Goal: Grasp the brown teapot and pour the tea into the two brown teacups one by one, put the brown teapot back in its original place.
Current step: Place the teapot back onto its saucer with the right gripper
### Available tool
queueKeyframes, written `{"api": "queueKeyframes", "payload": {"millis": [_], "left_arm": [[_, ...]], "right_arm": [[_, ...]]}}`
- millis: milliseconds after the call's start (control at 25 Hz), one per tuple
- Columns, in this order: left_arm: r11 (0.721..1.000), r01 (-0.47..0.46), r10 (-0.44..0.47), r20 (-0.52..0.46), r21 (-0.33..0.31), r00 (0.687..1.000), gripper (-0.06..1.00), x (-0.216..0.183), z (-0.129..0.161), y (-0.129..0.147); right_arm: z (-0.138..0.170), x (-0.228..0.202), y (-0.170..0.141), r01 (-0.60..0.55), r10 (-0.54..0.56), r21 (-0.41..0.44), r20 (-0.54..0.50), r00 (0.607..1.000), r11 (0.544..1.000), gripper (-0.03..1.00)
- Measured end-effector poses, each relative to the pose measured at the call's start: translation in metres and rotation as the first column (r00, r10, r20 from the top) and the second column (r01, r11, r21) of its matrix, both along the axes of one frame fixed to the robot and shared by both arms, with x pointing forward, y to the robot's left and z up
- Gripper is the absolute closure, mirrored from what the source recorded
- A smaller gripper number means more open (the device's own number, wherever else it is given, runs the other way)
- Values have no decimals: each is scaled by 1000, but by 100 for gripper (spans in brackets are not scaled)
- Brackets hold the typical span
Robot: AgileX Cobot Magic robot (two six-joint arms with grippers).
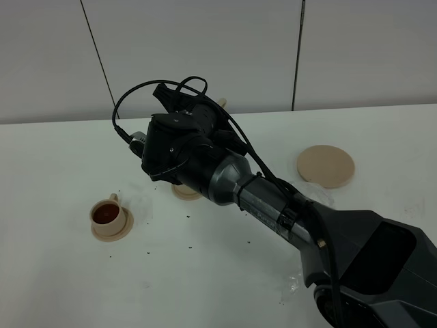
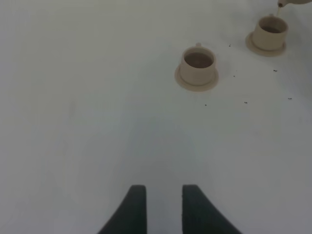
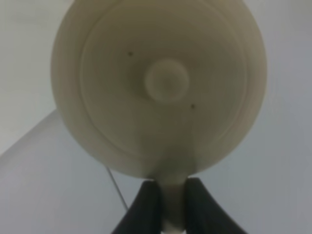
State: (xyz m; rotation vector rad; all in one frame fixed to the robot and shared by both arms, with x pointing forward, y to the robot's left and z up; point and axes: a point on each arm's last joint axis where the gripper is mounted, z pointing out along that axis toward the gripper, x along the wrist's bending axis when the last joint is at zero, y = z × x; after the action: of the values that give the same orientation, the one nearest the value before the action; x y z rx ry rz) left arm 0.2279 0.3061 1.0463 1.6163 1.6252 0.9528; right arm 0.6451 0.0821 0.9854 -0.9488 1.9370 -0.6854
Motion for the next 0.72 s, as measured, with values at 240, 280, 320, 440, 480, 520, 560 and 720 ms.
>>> {"api": "queueKeyframes", "payload": {"millis": [240, 280, 320, 440, 480, 520, 560, 720], "left_arm": [[1000, 0, 0, 0, 0, 1000, 70, 0, 0, 0], [1000, 0, 0, 0, 0, 1000, 70, 0, 0, 0], [1000, 0, 0, 0, 0, 1000, 70, 0, 0, 0], [1000, 0, 0, 0, 0, 1000, 70, 0, 0, 0], [1000, 0, 0, 0, 0, 1000, 70, 0, 0, 0], [1000, 0, 0, 0, 0, 1000, 70, 0, 0, 0], [1000, 0, 0, 0, 0, 1000, 70, 0, 0, 0], [1000, 0, 0, 0, 0, 1000, 70, 0, 0, 0]], "right_arm": [[0, 0, 0, 0, 0, -1, 1, 1000, 1000, 87], [0, 0, 0, 0, 0, 0, 0, 1000, 1000, 87], [0, 0, 0, 0, 0, -1, 1, 1000, 1000, 87], [0, 0, 0, 0, 0, -3, 2, 1000, 1000, 87], [0, 0, 0, 0, 0, -3, 2, 1000, 1000, 87], [0, 0, 0, 0, 0, -3, 2, 1000, 1000, 87], [0, 0, 0, 0, 0, -3, 2, 1000, 1000, 87], [0, 0, 0, 0, 0, -4, 4, 1000, 1000, 87]]}}
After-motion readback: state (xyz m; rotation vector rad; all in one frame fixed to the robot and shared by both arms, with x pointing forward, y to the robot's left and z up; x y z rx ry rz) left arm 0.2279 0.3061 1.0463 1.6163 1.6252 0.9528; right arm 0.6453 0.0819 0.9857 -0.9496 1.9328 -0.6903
